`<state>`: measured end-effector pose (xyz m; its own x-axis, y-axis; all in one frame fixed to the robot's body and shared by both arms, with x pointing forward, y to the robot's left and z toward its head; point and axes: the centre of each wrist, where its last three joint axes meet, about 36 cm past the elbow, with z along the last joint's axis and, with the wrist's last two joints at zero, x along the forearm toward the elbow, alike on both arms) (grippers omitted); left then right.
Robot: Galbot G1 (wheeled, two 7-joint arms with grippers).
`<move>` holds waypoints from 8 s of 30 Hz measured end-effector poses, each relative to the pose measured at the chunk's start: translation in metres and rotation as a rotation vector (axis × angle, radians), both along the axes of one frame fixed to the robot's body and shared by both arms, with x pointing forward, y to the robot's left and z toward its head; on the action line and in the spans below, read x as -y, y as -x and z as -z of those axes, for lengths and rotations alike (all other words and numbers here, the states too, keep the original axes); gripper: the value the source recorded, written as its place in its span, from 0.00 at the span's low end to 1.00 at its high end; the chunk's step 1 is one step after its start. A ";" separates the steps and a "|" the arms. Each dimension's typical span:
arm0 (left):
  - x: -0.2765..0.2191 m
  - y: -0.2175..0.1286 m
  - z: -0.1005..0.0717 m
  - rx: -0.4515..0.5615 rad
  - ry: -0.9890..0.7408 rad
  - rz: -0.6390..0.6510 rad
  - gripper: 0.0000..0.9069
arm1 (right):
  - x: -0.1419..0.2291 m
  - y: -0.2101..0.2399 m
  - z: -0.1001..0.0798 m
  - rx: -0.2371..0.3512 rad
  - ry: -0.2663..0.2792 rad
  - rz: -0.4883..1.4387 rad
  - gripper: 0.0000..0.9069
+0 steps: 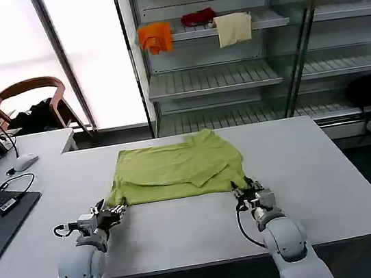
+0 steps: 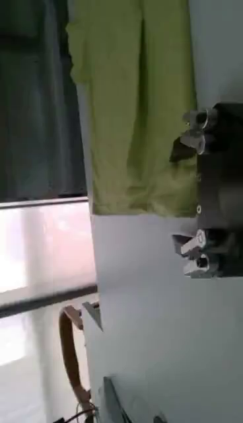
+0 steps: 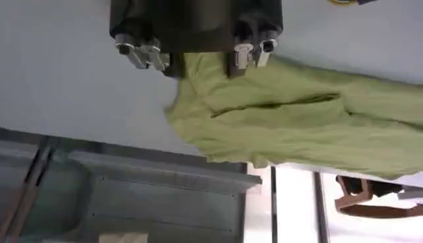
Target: Fold and organize the clothes.
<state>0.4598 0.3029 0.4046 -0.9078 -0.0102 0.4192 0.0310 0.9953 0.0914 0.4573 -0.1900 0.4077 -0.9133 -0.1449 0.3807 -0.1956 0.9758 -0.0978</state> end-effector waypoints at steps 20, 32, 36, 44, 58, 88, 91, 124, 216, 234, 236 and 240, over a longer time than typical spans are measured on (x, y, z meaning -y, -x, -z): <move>-0.004 0.017 0.003 -0.001 0.001 0.008 0.00 | 0.010 0.041 -0.007 -0.020 -0.015 -0.014 0.00; 0.001 0.107 -0.010 -0.022 0.056 -0.039 0.00 | 0.008 0.112 -0.023 -0.028 -0.009 -0.019 0.00; 0.004 0.139 -0.022 -0.027 0.050 -0.056 0.00 | 0.007 0.136 -0.030 -0.032 -0.003 -0.018 0.00; 0.011 0.182 -0.031 -0.068 0.028 -0.072 0.03 | 0.006 0.167 -0.037 -0.057 0.003 -0.020 0.00; 0.018 0.203 -0.039 -0.065 0.032 -0.107 1.00 | 0.000 0.168 -0.047 -0.025 -0.022 0.013 1.00; -0.024 0.003 -0.045 0.056 0.041 0.034 1.00 | -0.046 -0.078 -0.033 0.019 -0.047 -0.033 1.00; -0.025 -0.008 -0.039 0.035 0.035 0.045 1.00 | -0.049 -0.088 -0.029 0.003 -0.042 -0.033 1.00; -0.037 -0.037 -0.009 -0.052 0.089 0.065 0.00 | -0.069 -0.112 -0.015 -0.046 -0.002 -0.082 0.00; -0.010 0.127 -0.015 0.054 0.128 -0.014 0.52 | 0.001 0.065 -0.057 0.242 -0.149 0.008 1.00; 0.004 0.138 0.010 0.043 0.164 -0.065 0.00 | 0.012 0.055 -0.072 0.284 -0.230 0.024 1.00; 0.005 0.139 0.012 0.048 0.162 -0.062 0.00 | 0.013 0.055 -0.073 0.286 -0.232 0.025 1.00; 0.007 0.139 0.015 0.055 0.159 -0.049 0.00 | 0.014 0.055 -0.075 0.289 -0.234 0.026 1.00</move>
<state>0.3203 0.2959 0.3900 -0.9295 0.0077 0.3689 -0.0185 0.9976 -0.0673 0.4028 -0.2036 0.4826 -0.9827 -0.1728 0.0663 -0.1674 0.9826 0.0808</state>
